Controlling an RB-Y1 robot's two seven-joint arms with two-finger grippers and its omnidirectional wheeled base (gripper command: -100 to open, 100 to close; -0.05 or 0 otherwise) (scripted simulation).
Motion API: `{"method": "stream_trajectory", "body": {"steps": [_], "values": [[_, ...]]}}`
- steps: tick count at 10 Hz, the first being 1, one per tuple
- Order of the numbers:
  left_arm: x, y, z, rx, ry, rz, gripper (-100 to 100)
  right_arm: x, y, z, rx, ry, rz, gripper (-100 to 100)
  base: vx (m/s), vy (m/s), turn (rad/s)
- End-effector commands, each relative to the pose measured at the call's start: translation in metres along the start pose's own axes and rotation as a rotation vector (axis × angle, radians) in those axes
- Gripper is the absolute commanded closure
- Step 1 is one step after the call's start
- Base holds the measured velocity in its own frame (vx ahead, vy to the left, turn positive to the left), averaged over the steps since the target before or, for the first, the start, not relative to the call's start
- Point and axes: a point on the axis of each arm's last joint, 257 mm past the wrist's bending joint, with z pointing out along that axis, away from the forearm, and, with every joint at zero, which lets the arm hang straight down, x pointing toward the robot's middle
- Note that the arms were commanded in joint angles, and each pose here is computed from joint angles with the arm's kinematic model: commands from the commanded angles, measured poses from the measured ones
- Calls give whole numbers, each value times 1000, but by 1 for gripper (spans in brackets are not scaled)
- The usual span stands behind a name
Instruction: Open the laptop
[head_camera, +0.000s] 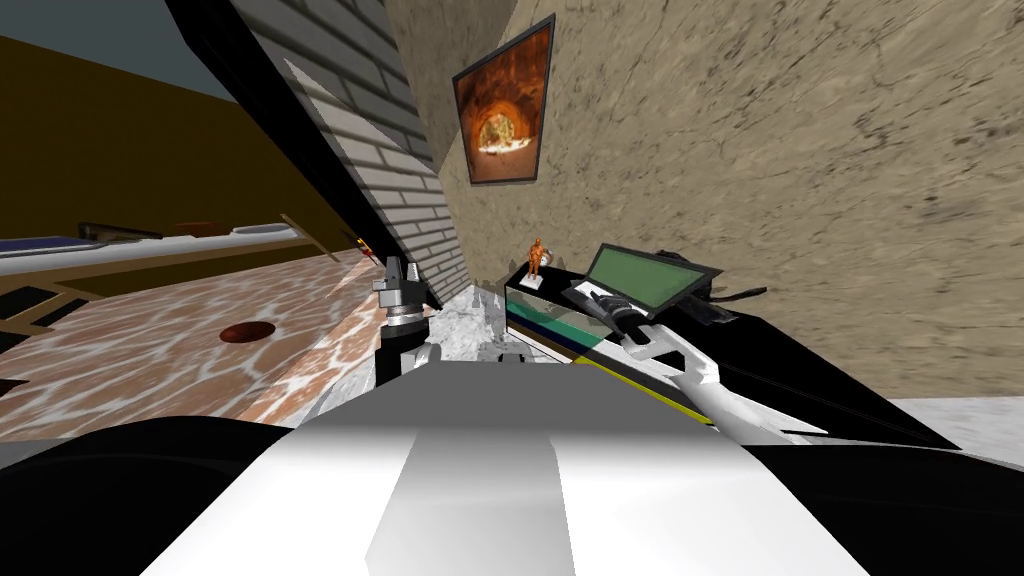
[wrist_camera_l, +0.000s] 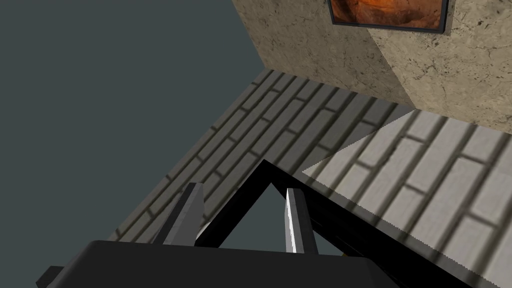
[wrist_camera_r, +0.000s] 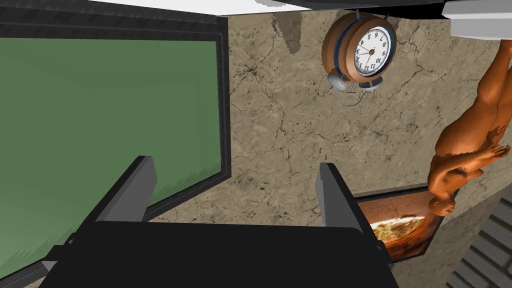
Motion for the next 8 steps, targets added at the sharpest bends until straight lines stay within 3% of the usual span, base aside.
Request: {"method": "stream_trajectory", "body": {"steps": [1,2,3,4,6,7,8], "values": [[0,0,0,0,0,0,0,-7,-38,8,79,22,-104,-100,51,87,77],[0,0,0,0,0,0,0,-7,-38,8,79,21,-107,-100,57,76,40],[0,0,0,0,0,0,0,-11,-60,12,130,33,-165,-100,57,91,84],[0,0,0,0,0,0,0,-14,-61,12,130,32,-175,-100,46,76,37],[0,0,0,0,0,0,0,-28,-106,16,233,50,-286,-100,78,111,103],[0,0,0,0,0,0,0,-34,-107,16,233,46,-303,-100,69,103,29],[0,0,0,0,0,0,0,-43,-128,17,284,53,-355,-100,59,98,54]]}}
